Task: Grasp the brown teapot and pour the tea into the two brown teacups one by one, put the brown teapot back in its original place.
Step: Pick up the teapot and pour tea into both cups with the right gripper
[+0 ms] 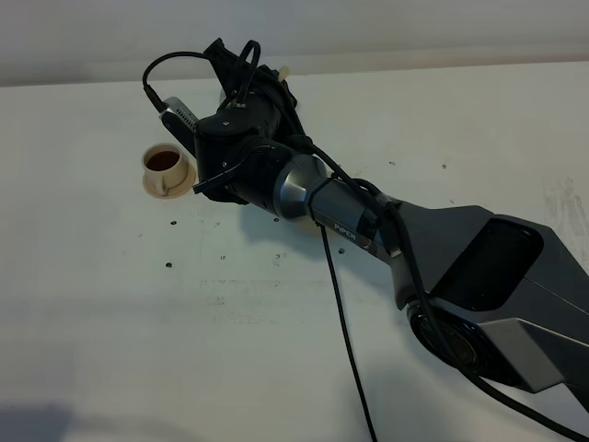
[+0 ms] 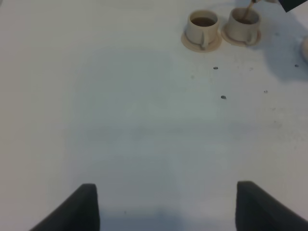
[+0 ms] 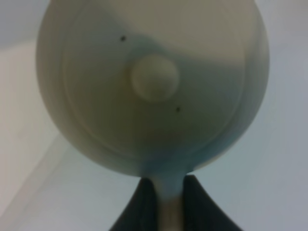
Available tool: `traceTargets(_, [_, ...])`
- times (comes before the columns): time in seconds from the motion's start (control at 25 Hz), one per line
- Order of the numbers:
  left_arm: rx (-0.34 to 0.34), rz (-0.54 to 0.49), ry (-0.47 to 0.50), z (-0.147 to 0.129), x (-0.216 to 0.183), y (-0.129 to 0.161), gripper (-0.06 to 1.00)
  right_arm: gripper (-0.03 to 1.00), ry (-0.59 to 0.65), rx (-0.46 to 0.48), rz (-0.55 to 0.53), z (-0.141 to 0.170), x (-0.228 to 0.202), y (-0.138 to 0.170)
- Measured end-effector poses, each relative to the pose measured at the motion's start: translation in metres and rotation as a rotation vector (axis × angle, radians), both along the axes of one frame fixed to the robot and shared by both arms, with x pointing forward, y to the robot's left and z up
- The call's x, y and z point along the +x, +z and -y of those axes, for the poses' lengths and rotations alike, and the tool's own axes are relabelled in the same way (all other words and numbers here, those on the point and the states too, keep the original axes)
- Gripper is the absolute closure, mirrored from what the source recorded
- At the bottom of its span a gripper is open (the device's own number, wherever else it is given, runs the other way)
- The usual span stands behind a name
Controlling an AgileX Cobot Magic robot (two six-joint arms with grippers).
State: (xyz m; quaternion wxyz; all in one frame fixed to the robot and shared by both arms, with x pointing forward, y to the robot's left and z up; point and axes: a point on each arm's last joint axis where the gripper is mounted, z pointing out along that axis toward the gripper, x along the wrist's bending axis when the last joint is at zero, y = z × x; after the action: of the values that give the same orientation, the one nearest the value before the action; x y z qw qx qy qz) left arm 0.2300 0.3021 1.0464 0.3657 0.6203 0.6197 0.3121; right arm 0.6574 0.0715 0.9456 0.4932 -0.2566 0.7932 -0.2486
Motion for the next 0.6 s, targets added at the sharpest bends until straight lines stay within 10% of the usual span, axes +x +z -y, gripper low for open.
traceTargets(0.6, [0.0, 0.0, 0.0, 0.0, 0.0, 0.0, 0.35, 0.85, 0.019, -0.05, 0.022, -0.0002, 0.0006, 0.0025])
